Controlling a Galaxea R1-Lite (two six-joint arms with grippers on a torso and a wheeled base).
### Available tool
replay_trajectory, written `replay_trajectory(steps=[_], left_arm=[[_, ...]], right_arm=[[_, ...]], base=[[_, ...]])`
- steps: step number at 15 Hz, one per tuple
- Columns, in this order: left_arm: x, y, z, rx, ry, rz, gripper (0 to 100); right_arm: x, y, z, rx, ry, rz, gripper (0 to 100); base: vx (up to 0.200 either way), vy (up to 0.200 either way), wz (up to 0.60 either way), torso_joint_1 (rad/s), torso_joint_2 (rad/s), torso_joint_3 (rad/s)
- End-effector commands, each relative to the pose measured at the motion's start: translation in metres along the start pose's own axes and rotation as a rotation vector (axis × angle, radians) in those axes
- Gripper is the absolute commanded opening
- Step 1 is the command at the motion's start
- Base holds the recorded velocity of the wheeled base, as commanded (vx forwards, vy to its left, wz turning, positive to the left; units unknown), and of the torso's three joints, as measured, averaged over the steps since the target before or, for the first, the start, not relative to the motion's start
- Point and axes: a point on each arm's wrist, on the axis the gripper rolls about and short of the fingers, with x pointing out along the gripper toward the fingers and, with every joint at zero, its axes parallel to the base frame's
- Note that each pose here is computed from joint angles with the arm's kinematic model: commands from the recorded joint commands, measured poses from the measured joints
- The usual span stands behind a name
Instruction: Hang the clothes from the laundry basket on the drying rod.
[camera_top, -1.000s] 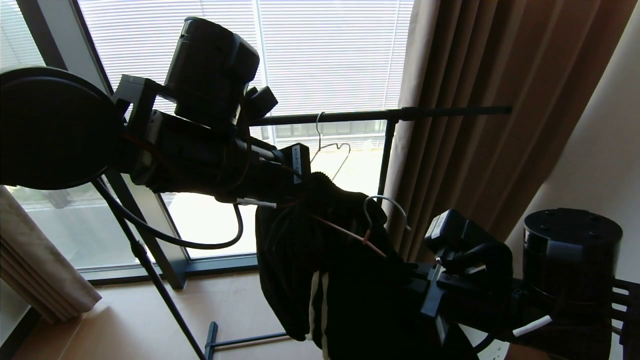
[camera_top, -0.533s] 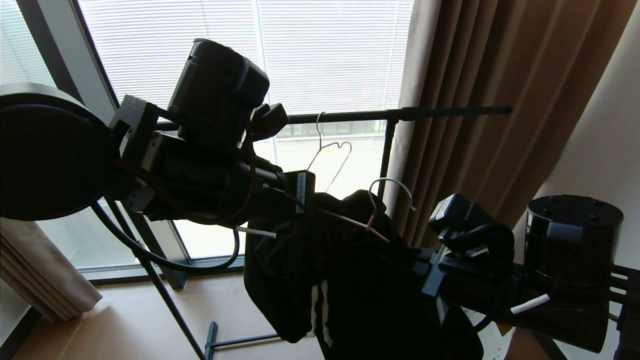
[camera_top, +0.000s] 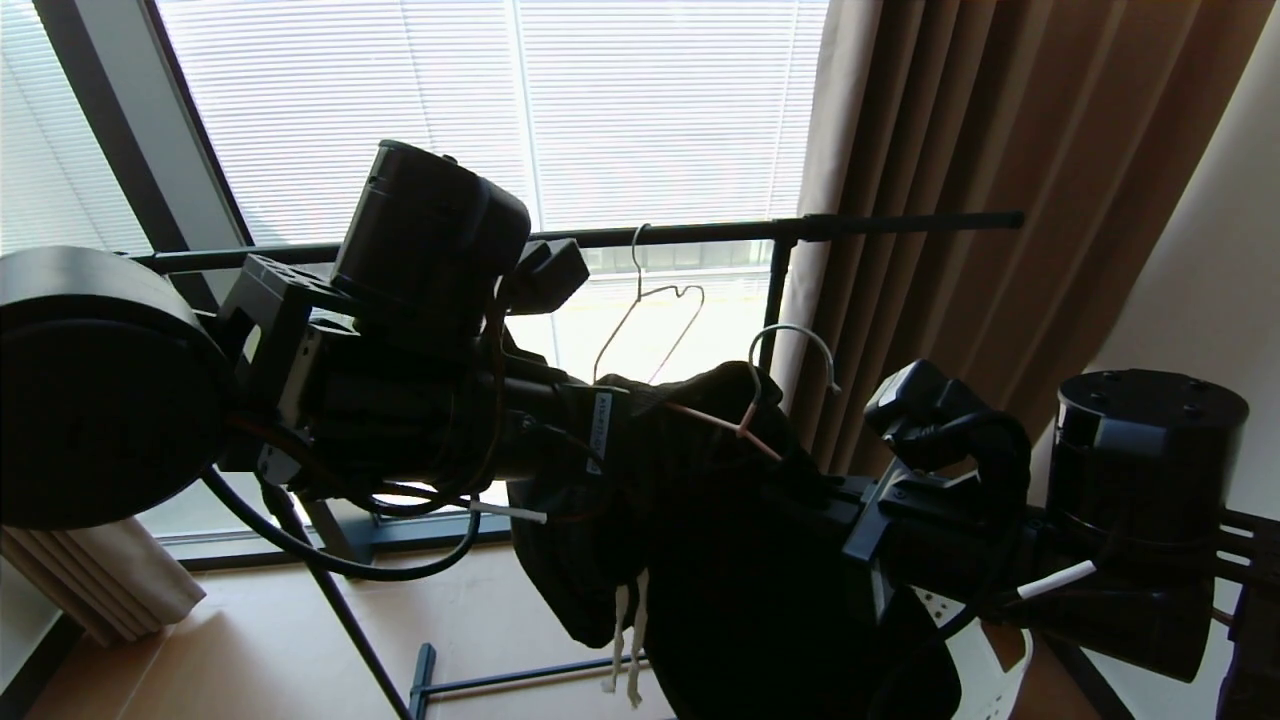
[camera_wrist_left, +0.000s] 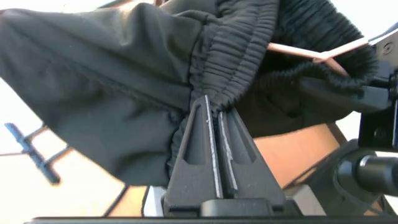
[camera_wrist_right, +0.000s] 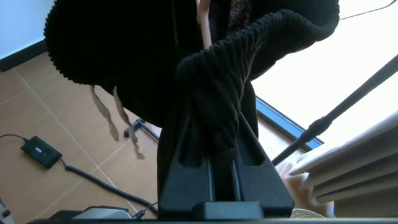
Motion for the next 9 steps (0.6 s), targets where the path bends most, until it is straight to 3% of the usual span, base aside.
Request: replay_trajectory(steps=[1, 6, 7, 9], left_arm=[[0.0034, 0.0004, -0.0053, 0.004, 0.018, 0.001, 0], [0.0038, -0.0007, -0.008, 0.011, 0.032, -0.019, 0], [0.0036, -0.0015, -0.0078, 0.017, 0.034, -0.03, 100], [0.0038, -0.002, -0.0065, 0.017, 0.026, -0.035, 100]], right_arm=[[-0.0003, 0.0016, -0.0016, -0.001, 0.006, 0.006, 0], [0.0001, 0.0024, -0.0018, -0.002, 0.007, 0.009, 0], [0.0001, 0.0024, -0.0018, -0.002, 0.007, 0.009, 0], [0.0001, 0.0024, -0.0018, -0.002, 0.007, 0.009, 0]], base=[[0.0, 0.0, 0.0, 0.0, 0.0, 0.0], [0.0, 0.0, 0.0, 0.0, 0.0, 0.0], [0.0, 0.0, 0.0, 0.0, 0.0, 0.0], [0.0, 0.0, 0.0, 0.0, 0.0, 0.0]])
